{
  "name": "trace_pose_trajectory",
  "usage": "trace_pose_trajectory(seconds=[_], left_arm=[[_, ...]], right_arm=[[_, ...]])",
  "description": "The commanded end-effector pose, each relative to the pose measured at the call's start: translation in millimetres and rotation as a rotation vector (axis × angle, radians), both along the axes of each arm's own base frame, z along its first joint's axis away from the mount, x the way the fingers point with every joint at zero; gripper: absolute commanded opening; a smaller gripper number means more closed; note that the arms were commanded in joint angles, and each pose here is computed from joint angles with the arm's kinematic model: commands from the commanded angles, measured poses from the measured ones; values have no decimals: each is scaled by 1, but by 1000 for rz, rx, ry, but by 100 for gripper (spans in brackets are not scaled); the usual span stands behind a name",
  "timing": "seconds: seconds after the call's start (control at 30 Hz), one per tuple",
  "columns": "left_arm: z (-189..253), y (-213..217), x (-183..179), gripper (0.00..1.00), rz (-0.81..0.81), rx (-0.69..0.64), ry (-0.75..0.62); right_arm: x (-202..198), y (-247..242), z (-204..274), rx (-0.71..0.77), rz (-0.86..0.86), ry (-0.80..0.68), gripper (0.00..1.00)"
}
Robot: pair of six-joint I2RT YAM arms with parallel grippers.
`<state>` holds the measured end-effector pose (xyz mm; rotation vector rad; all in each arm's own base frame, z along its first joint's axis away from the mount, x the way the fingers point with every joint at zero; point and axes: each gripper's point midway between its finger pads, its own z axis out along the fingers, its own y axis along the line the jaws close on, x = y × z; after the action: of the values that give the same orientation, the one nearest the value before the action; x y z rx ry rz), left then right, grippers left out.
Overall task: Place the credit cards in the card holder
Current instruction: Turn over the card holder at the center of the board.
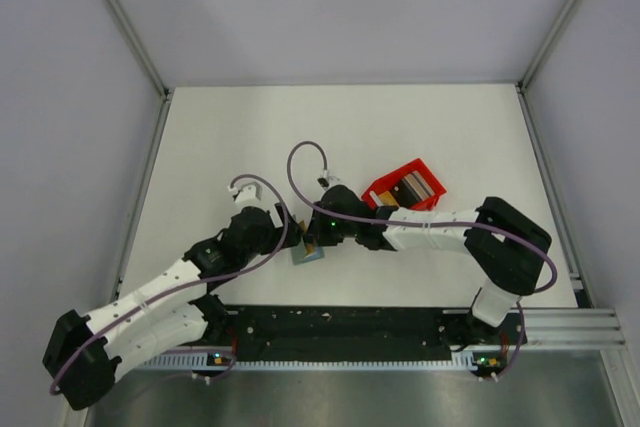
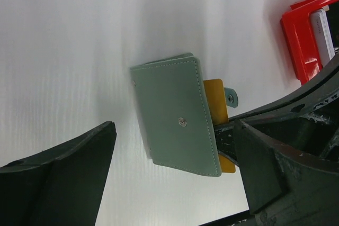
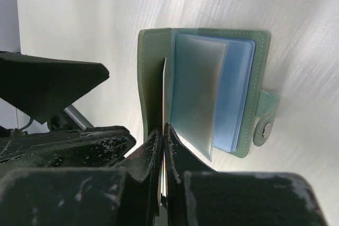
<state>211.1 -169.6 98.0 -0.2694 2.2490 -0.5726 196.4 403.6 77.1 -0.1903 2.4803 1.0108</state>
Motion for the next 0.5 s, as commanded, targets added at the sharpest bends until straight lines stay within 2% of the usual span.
trace_pose_trajectory(seconds=[0.0,0.47], left_arm=[[17,-15,12,95,-6,-78,-48],[3,-1,11,87,53,-39,-17]], right_arm=[[0,24,34,92,48,-58,0],[-6,29,40,137,80,-48,0]])
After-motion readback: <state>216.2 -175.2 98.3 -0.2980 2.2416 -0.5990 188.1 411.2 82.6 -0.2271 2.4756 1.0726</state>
